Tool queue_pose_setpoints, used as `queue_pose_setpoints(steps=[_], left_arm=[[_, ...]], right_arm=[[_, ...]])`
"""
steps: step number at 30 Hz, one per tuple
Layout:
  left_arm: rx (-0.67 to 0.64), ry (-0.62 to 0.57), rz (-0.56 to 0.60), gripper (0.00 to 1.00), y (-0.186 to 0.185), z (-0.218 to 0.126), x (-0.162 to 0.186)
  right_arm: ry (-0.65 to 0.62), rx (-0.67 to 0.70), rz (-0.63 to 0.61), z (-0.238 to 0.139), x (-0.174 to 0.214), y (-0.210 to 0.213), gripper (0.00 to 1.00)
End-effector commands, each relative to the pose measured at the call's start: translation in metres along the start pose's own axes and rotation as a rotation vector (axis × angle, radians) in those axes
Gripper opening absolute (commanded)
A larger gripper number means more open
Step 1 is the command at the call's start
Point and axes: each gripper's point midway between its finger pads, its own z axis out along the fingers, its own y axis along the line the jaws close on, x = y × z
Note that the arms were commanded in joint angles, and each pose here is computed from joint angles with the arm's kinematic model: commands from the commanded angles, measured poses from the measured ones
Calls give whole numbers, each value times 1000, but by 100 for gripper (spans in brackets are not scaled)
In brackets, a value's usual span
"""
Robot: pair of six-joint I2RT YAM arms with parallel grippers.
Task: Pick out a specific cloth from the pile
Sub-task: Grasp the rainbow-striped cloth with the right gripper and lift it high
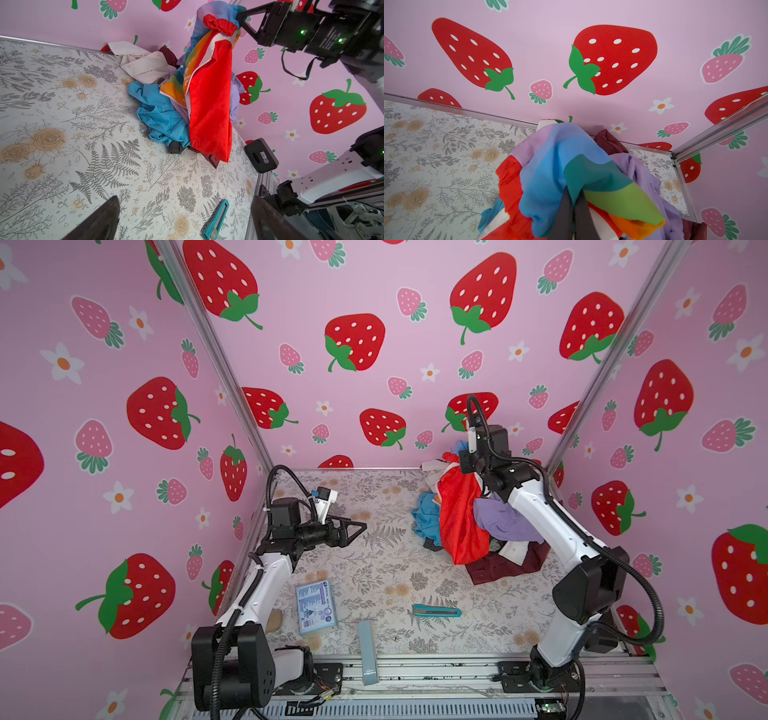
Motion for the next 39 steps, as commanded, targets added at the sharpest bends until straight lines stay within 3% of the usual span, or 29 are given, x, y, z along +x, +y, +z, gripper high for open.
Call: queue_pose_setpoints(steps=[1,18,39], left_arm=[[1,-16,20,99,-5,-4,-4],[-15,-28,30,99,-6,-6,-4],[-34,-45,44,99,-7,-9,-8]], right_arm=[[-177,-43,17,-29,-54,-2,0],[-381,-196,39,-72,-126,11,0],[-603,-216,29,-114,-198,3,0]])
